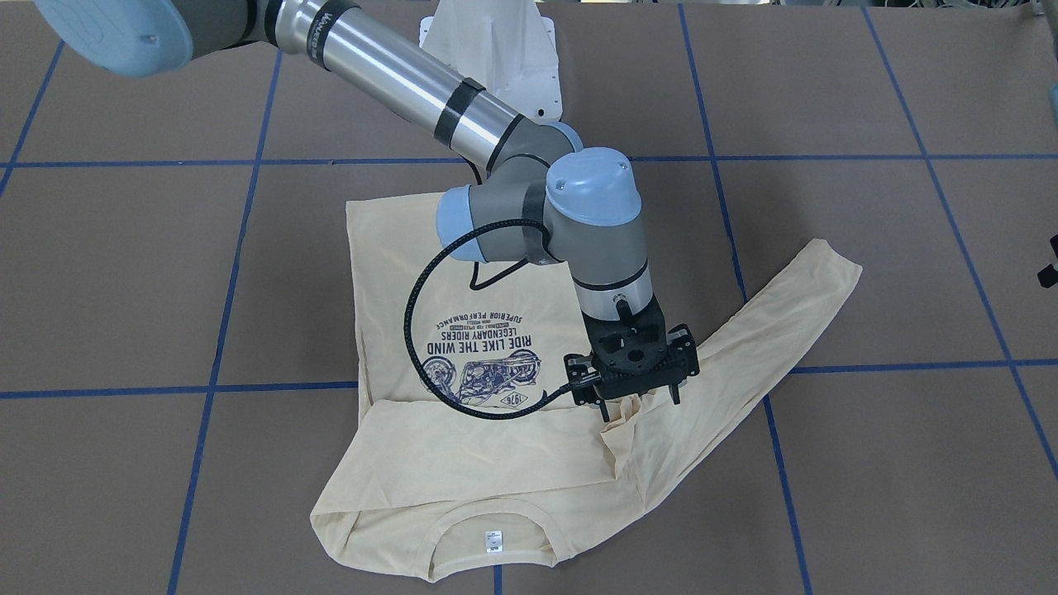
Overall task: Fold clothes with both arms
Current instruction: 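Lower the cuff beside the collar and open the right gripper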
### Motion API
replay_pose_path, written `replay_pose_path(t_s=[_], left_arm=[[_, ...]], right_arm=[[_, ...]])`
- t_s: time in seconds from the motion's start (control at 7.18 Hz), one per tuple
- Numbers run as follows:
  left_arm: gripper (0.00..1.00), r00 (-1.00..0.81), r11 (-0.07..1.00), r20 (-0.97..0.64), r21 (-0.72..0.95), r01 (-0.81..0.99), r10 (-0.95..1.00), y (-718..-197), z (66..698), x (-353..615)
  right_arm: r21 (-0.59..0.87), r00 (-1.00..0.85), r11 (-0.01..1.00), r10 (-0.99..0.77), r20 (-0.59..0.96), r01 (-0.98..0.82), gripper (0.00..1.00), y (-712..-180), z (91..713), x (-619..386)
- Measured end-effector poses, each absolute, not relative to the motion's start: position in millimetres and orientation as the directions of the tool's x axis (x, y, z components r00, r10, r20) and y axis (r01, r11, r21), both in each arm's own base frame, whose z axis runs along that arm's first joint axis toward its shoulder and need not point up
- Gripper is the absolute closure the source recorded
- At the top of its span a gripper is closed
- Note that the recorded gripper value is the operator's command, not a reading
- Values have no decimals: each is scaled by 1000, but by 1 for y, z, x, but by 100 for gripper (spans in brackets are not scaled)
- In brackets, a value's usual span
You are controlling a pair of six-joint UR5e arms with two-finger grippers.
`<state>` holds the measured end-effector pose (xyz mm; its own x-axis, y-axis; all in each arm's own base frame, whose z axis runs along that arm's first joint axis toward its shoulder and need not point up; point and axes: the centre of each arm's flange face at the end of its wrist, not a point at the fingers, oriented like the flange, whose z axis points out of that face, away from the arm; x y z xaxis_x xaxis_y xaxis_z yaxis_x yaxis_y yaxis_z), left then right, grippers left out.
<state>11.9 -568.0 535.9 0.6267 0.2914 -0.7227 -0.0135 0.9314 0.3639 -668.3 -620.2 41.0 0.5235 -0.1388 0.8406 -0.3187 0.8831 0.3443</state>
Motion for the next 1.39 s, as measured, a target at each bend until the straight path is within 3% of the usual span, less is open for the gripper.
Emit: replay_pose_path(t_s=[0.84, 1.39], left_arm=[[0, 553, 923, -824, 299, 243, 121, -562, 571, 69], [0, 560, 904, -827, 200, 379, -52, -478, 534, 201]], right_arm=[[245, 508, 918, -57, 859, -312, 1, -624, 67, -628], [105, 524, 967, 33, 851, -232, 0, -629, 106, -522]])
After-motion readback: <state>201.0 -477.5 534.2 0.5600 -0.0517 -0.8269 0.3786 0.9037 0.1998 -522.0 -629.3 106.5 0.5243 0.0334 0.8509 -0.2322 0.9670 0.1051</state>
